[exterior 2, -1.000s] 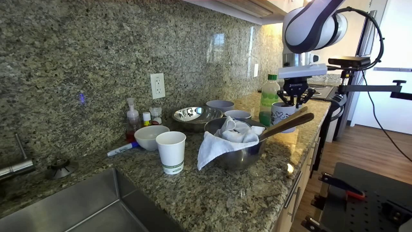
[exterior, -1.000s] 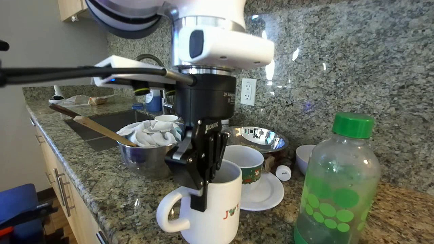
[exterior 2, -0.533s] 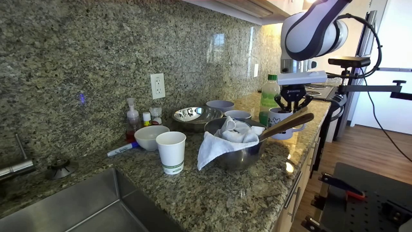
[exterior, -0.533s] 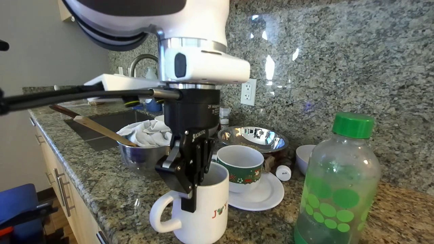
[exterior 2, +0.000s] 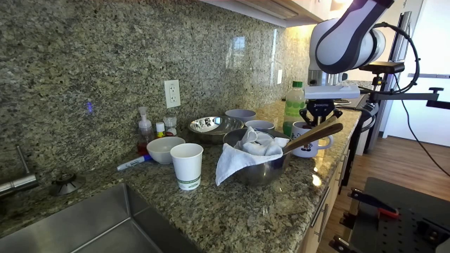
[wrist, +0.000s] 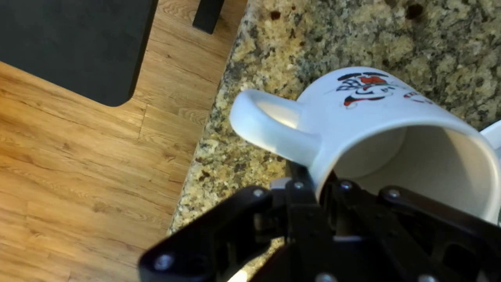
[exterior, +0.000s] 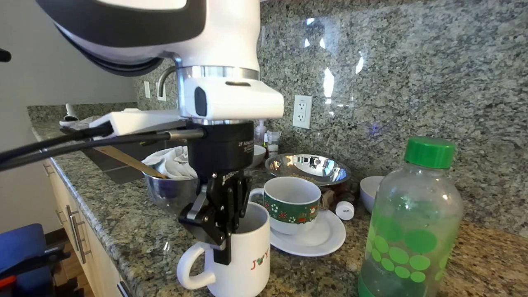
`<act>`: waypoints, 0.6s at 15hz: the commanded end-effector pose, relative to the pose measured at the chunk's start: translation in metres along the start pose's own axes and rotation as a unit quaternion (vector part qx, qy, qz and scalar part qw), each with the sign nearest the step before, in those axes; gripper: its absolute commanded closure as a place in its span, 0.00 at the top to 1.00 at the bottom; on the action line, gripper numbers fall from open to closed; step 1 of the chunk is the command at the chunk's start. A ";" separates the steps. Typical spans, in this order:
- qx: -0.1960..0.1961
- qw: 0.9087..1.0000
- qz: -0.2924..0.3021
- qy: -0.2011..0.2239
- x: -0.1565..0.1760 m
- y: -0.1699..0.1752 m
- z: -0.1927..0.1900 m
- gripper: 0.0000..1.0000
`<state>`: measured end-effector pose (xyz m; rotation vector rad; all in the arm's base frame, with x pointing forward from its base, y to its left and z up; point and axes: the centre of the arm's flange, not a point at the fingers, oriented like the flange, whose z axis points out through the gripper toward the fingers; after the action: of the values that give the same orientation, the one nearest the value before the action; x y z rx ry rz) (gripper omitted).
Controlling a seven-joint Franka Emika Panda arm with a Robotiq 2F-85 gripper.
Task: Move the white mug to the front right side of the countertop
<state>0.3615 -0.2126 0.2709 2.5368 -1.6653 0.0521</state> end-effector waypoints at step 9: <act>0.041 0.999 -0.003 0.032 -0.027 -0.004 0.005 0.06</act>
<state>0.3592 -0.1959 0.2614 2.5792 -1.6396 0.1338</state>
